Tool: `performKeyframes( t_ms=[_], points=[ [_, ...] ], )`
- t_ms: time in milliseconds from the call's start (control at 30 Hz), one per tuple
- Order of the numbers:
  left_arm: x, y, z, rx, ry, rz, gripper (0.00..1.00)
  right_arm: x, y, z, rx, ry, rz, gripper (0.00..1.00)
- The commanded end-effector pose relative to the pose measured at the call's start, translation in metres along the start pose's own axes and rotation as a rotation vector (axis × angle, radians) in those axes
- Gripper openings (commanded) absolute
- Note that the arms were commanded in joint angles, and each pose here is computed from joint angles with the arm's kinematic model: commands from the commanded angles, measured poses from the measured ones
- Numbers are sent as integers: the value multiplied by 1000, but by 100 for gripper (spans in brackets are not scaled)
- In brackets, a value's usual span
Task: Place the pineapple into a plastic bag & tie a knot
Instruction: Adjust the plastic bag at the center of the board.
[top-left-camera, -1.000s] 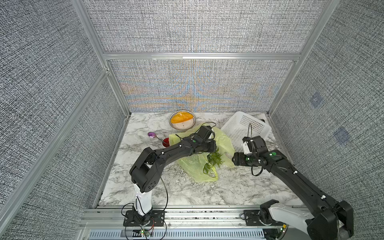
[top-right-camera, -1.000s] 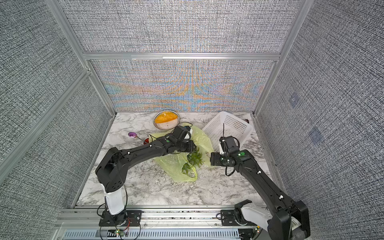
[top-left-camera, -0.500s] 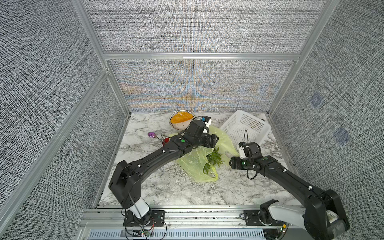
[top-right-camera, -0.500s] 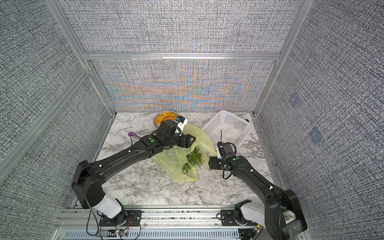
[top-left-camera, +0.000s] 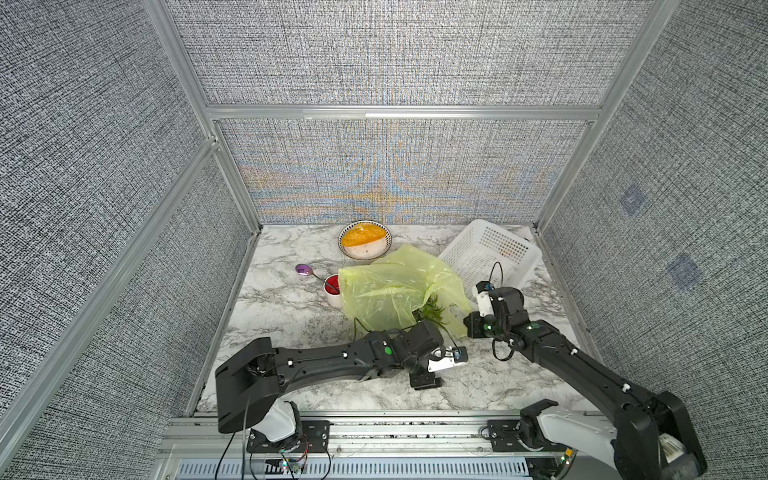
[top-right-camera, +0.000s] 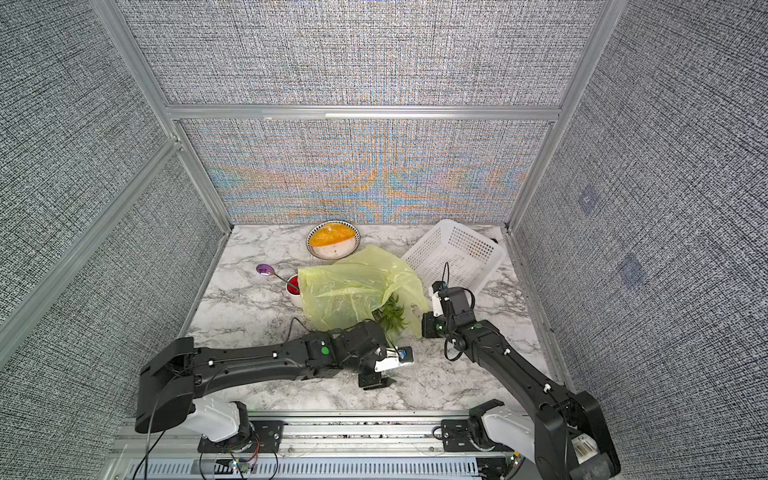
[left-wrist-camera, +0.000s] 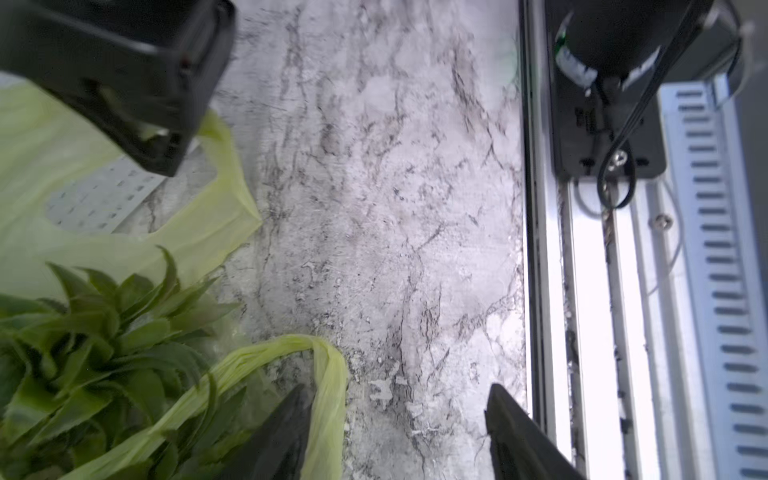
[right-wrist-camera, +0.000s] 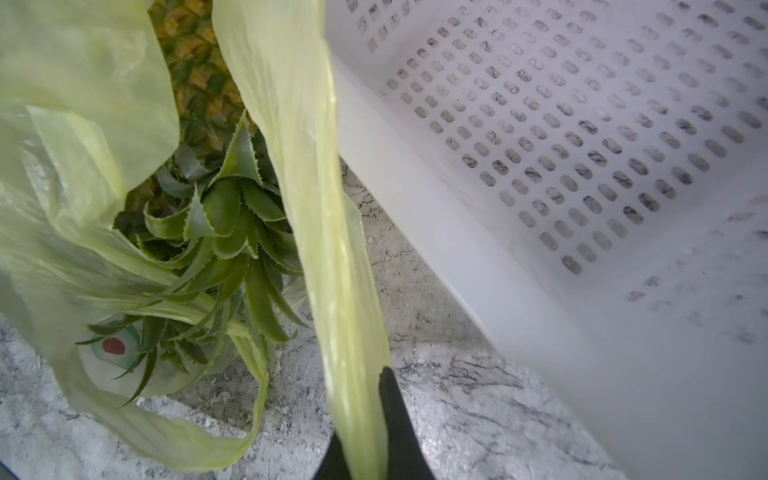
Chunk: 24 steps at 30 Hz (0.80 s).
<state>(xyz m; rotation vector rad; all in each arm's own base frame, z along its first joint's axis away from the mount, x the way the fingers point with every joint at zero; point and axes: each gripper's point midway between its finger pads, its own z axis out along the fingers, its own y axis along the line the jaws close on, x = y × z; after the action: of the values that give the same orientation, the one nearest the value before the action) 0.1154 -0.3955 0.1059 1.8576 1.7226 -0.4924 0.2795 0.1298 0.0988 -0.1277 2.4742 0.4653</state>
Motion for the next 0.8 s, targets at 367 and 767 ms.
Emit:
performKeyframes(
  t_ms=[367,767],
  points=[
    [56,49,44,-265,339,227,75,-5,6,-4,-28,-17,-10,2],
    [45,64,33,-361,311,210,4,-6,10,-11,-46,-26,-20,0]
  ],
)
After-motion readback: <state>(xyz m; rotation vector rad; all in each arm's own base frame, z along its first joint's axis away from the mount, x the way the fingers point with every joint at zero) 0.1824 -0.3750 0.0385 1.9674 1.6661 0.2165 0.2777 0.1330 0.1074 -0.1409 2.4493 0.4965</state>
